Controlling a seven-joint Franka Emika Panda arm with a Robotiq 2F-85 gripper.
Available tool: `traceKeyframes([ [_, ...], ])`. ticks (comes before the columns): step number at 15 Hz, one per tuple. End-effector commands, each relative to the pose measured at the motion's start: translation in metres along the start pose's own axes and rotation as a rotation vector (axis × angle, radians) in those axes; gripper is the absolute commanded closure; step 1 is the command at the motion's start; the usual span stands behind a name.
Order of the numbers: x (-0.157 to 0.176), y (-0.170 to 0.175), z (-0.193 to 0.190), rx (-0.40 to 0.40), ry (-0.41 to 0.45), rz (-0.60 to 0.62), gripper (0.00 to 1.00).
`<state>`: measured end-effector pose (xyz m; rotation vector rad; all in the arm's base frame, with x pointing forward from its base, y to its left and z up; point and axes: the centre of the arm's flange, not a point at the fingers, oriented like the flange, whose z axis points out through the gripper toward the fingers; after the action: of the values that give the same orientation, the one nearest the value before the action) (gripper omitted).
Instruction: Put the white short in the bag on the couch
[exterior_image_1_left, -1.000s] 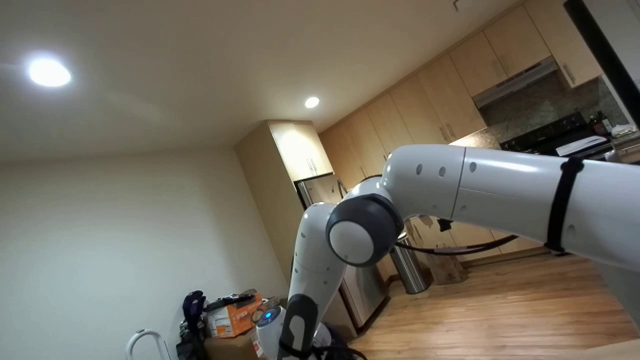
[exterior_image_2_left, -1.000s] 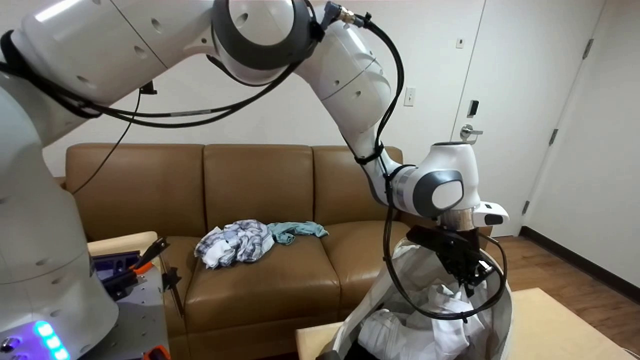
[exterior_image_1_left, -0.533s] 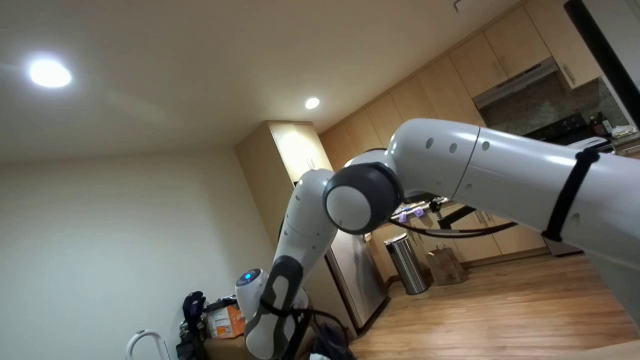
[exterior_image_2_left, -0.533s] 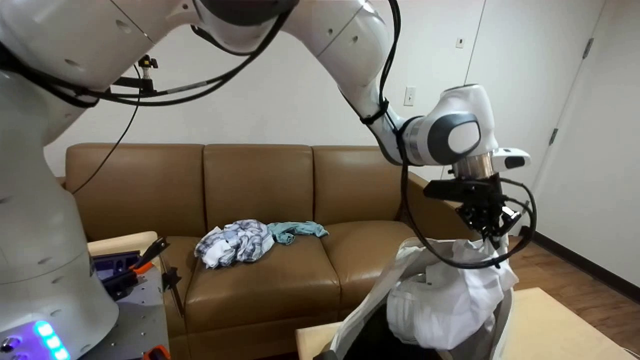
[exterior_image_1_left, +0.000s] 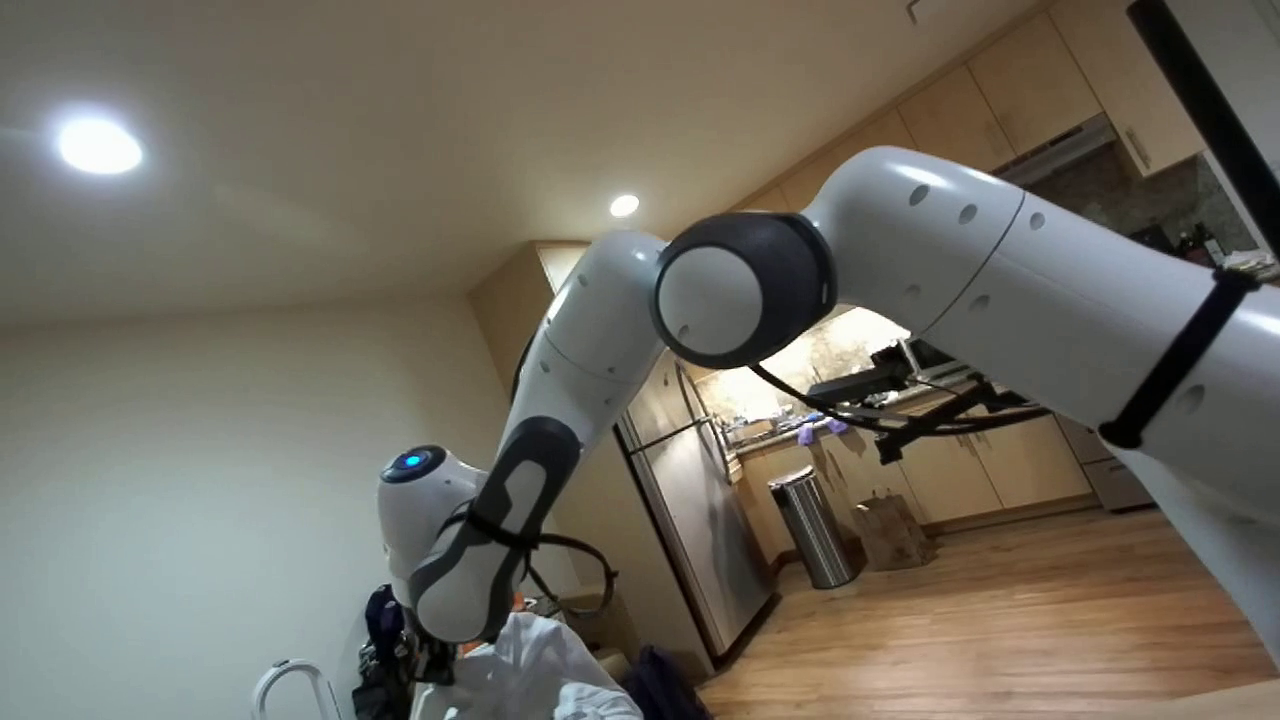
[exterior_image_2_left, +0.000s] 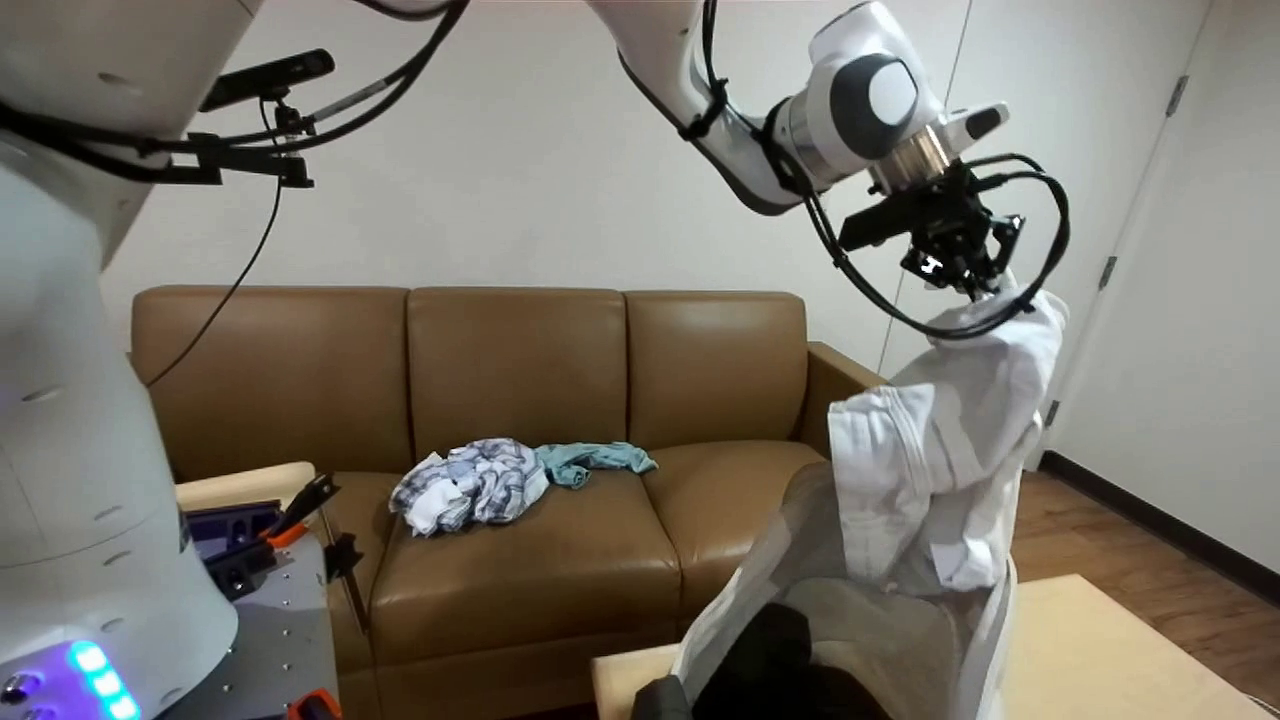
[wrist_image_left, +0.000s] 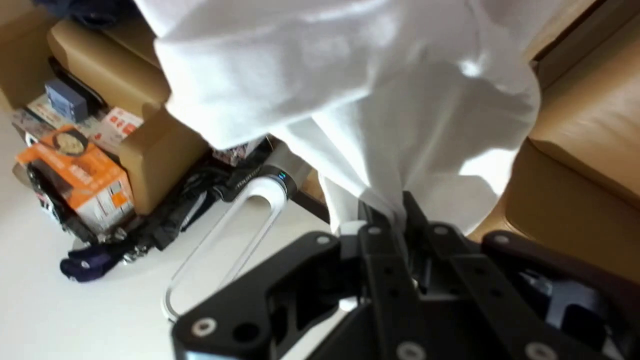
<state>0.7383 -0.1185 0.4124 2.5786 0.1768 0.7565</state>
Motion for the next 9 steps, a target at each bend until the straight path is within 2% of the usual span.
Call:
traceKeyframes([
  [1,0.051,-0.042,-0.077,0.033,0.146,-0.123,0.94],
  [4,0.089,-0.099,-0.139,0.103,0.256,-0.214,0.94],
  [9,0.131,-0.219,-0.244,0.261,0.403,-0.403,0.94],
])
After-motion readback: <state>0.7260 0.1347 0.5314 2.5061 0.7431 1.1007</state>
